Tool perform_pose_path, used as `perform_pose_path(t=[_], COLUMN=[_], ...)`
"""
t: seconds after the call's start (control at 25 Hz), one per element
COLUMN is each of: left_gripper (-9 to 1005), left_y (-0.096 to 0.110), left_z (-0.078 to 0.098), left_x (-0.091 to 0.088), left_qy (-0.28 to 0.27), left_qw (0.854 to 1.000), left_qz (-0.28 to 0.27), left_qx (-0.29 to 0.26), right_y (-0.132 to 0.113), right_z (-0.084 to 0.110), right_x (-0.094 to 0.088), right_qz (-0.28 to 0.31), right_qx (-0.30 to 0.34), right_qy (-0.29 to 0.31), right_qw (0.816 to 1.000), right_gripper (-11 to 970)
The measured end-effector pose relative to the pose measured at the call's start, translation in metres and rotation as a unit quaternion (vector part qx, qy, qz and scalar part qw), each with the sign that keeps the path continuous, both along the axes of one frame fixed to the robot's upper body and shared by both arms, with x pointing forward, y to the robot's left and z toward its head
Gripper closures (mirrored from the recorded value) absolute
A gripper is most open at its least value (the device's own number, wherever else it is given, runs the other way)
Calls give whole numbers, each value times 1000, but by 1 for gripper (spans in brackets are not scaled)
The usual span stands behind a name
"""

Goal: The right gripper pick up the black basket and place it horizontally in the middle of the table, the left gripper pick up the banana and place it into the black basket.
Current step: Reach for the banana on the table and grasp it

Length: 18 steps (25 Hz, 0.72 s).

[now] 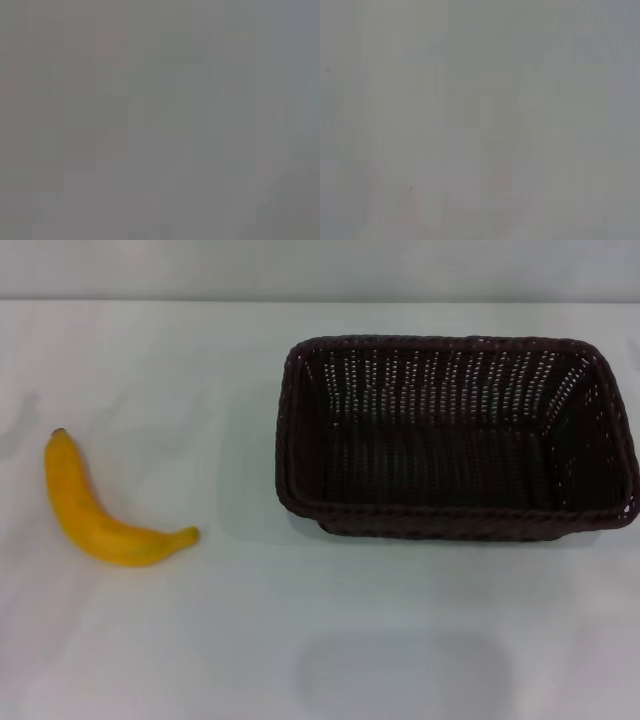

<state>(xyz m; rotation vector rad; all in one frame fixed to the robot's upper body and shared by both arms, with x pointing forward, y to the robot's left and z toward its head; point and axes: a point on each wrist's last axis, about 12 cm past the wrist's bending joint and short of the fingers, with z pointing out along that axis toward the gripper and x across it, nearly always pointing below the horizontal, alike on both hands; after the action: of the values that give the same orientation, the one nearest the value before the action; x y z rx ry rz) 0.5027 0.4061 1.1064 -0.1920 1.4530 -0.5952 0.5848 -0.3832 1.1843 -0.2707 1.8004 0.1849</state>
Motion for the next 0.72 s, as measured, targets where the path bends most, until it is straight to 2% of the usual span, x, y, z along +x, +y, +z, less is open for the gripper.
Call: perform_pose_path(t=[0.2,0.32,0.44,0.6,0.72], left_gripper=[138,138,138,138,139], left_y=[6,8,11,12,8], left_z=[33,47,60,81,101], left_x=[20,34,48,62,73], left_qy=[130,230,336,431,479], left_qw=[989,970,938,895,868], left_qz=[-63,-78,-85,-107,-113], left_qx=[-1,8,14,41,63], right_y=[-24,-32,-38,-45,-47], right_z=[-40,-58,-72,-91,-99], right_x=[-12,-21,-32,-51,-63], right_qz=[-28,-33,-39,-66,-98], right_qx=[38,25,20,30,31], right_qy=[-23,-33,-51,-113,-157], right_qw=[999,999,998,991,982], right_gripper=[149,150,150,150,150])
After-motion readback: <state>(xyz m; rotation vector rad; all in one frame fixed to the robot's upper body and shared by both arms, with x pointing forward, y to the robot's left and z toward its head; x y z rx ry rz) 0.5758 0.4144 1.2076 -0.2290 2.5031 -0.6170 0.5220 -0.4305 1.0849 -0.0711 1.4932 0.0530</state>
